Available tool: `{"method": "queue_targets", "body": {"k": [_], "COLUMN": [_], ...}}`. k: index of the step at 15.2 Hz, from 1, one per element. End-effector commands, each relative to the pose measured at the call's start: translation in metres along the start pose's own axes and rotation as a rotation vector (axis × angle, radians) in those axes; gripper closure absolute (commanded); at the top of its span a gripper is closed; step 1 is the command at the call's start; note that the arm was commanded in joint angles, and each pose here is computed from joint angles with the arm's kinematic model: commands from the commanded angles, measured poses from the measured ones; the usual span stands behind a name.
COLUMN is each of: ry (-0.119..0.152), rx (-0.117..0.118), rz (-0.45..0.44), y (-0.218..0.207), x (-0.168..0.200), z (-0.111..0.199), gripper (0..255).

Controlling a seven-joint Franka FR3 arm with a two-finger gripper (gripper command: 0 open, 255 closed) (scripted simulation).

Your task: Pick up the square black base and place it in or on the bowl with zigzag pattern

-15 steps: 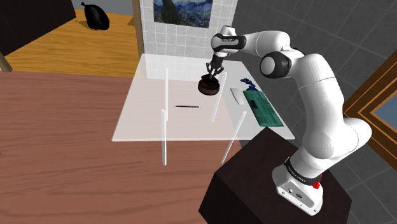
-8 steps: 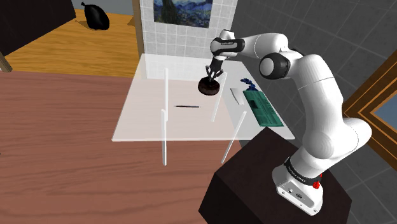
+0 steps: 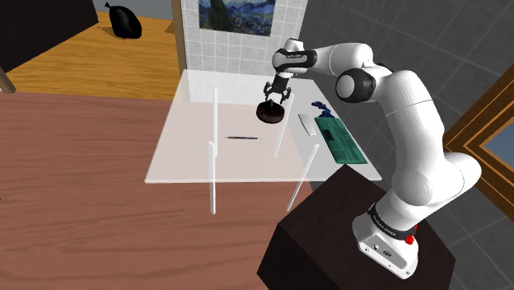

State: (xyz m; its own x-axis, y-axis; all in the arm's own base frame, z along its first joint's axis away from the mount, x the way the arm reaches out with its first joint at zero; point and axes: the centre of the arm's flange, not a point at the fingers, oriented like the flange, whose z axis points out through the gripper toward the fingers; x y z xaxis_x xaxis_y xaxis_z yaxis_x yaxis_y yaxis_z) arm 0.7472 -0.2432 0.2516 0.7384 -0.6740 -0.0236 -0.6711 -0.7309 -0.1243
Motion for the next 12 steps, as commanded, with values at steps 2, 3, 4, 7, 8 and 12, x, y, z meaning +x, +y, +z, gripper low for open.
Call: {"method": "queue_targets", "body": {"k": [2,3,4,7,8,12], "ry": [0.0,0.0,0.0,0.0,0.0,0.0], "rx": [0.0,0.0,0.0,0.0,0.0,0.0], "rz": [0.0,0.0,0.0,0.0,0.0,0.0], "y": [0.0,0.0,0.0,0.0,0.0,0.0], "x": [0.0,0.0,0.0,0.0,0.0,0.0], "z": [0.0,-0.013,-0.026,-0.05,-0.05,-0.05], "gripper": [0,0,0,0,0,0]}}
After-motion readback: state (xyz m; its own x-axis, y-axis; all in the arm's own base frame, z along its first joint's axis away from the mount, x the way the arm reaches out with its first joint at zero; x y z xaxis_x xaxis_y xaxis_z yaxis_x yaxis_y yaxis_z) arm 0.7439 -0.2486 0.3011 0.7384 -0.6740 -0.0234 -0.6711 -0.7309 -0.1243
